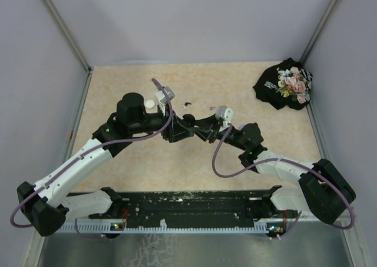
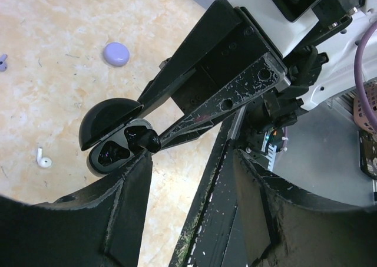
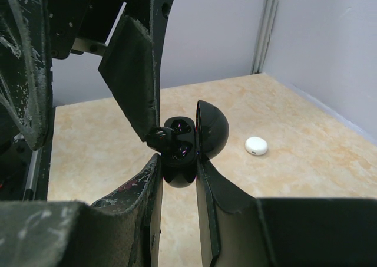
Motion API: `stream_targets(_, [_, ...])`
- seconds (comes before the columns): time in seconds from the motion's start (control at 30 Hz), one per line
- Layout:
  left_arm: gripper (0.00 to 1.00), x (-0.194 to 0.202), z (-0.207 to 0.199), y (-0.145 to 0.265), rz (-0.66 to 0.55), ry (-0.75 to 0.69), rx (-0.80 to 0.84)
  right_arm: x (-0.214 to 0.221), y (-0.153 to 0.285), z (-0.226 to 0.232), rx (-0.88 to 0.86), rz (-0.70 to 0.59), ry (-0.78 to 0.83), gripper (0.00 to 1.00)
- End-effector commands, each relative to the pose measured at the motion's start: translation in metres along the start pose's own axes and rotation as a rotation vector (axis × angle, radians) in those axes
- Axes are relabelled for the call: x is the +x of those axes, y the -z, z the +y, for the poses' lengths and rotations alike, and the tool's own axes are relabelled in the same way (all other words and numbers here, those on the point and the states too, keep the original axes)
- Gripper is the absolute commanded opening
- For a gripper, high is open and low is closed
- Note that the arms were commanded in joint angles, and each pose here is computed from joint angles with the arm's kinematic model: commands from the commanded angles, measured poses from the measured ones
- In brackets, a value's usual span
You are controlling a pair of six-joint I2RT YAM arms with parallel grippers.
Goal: Insert the wireless bluetooth earbuds into the charging case
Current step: Place the earbud in the charging case.
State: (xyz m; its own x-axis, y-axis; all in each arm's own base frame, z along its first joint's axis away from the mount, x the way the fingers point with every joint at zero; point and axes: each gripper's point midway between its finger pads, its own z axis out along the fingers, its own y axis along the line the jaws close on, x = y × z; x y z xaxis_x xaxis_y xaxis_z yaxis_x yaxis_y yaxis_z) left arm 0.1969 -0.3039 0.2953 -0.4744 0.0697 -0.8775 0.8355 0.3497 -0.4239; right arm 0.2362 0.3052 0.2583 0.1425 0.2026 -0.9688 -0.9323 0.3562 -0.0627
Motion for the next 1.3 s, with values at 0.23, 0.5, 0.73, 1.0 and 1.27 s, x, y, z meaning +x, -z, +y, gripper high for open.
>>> stream_targets(0.23, [0.63, -0.025, -0.017, -0.003, -0.049, -0.029, 0.070, -0.033, -0.005, 0.003, -0.014, -0.085, 0.051, 0.00])
stream_targets(0.5, [0.65, -0.026, -0.018, -0.006, -0.043, -0.020, 0.075, -0.029, -0.005, 0.001, -0.002, -0.073, 0.047, 0.00])
stream_targets(0.73, [0.65, -0.038, -0.016, 0.003, -0.093, -0.047, 0.021, -0.025, 0.000, -0.007, 0.057, -0.065, 0.053, 0.00])
stream_targets(1.0, [0.67, -0.033, 0.036, 0.010, -0.080, -0.028, -0.269, -0.002, 0.031, -0.038, 0.302, 0.001, 0.038, 0.00])
stream_targets(1.27, [0.67, -0.026, 0.109, -0.011, -0.024, -0.003, -0.506, 0.022, 0.077, -0.057, 0.507, 0.080, 0.069, 0.00])
